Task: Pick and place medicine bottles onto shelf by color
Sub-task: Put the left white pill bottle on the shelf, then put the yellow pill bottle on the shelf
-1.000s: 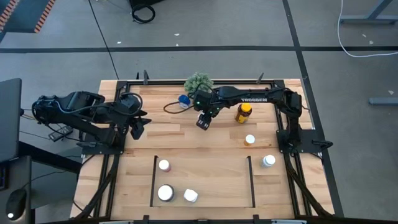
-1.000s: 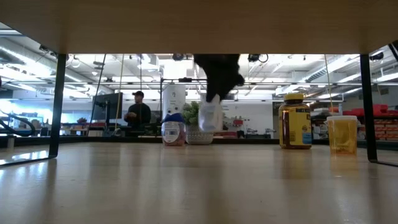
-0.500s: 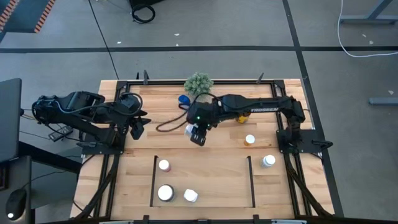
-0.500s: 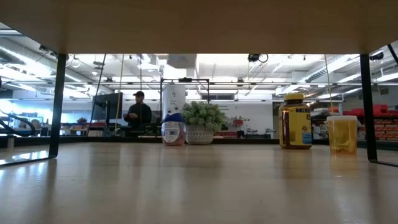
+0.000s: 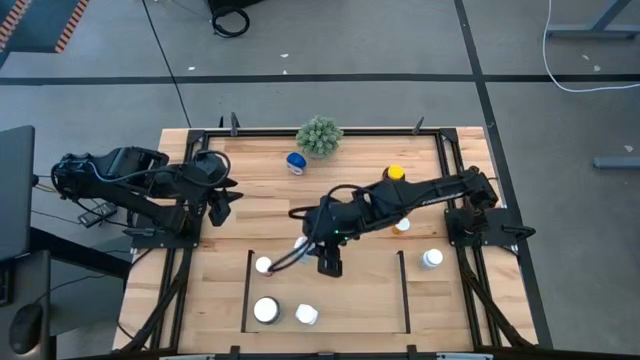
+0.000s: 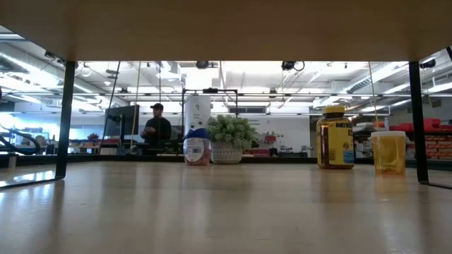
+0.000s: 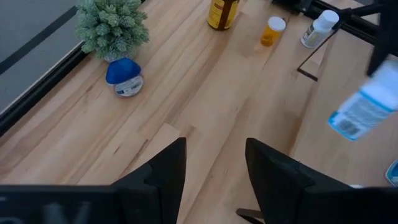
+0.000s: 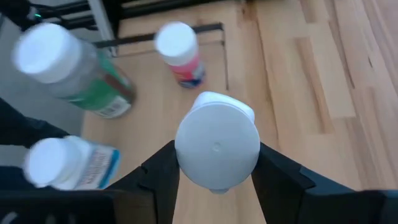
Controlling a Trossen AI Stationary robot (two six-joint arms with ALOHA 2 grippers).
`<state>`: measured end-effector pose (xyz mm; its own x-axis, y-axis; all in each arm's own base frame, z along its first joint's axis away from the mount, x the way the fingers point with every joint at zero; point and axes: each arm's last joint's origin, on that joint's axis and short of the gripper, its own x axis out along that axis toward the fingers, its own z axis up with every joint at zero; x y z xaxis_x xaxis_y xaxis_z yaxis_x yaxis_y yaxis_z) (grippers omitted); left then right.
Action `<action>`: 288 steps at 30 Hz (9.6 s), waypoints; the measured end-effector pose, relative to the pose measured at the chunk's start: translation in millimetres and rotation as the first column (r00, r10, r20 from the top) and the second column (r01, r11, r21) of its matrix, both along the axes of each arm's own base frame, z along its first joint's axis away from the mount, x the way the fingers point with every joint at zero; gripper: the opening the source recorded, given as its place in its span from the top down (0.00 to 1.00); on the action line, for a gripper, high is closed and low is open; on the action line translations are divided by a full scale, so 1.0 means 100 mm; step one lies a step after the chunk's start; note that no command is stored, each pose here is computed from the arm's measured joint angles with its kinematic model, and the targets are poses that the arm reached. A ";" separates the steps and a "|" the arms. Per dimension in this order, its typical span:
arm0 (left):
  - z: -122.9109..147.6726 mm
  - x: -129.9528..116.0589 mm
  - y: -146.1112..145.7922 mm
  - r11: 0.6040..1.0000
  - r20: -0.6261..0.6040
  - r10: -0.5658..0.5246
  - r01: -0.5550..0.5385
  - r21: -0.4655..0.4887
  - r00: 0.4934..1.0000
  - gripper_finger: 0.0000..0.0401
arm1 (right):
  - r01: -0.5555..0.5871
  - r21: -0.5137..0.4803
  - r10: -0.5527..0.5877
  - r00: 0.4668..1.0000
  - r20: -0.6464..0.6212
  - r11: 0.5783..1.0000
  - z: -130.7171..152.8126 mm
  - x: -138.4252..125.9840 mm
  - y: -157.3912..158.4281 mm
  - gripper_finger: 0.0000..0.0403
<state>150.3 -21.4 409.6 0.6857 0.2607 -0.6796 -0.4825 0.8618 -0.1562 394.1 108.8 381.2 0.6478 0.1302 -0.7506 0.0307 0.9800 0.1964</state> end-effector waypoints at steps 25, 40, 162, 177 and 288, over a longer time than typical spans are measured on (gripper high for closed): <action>0.00 0.00 0.00 0.996 0.022 0.062 -0.060 -0.064 0.998 0.57 | -0.057 -0.003 0.057 0.998 -0.005 0.998 -0.07 0.14 0.15 0.55; 0.00 0.00 0.00 0.996 0.021 0.059 -0.058 -0.061 0.998 0.57 | -0.097 0.008 0.098 0.992 -0.081 0.995 -0.27 0.21 0.25 0.55; 0.00 0.00 0.00 0.994 0.028 0.075 -0.073 -0.077 0.997 0.57 | -0.038 -0.156 0.019 0.992 -0.122 0.987 -0.40 0.24 0.12 0.36; 0.00 0.00 0.00 0.996 0.024 0.062 -0.061 -0.064 0.998 0.57 | 0.055 -0.162 -0.074 0.991 -0.108 0.985 -0.39 0.26 0.04 0.36; 0.00 -0.01 0.13 0.959 0.065 0.285 -0.284 -0.012 0.956 0.57 | 0.291 -0.252 -0.379 0.802 -0.462 0.923 -1.34 -1.84 -2.20 0.19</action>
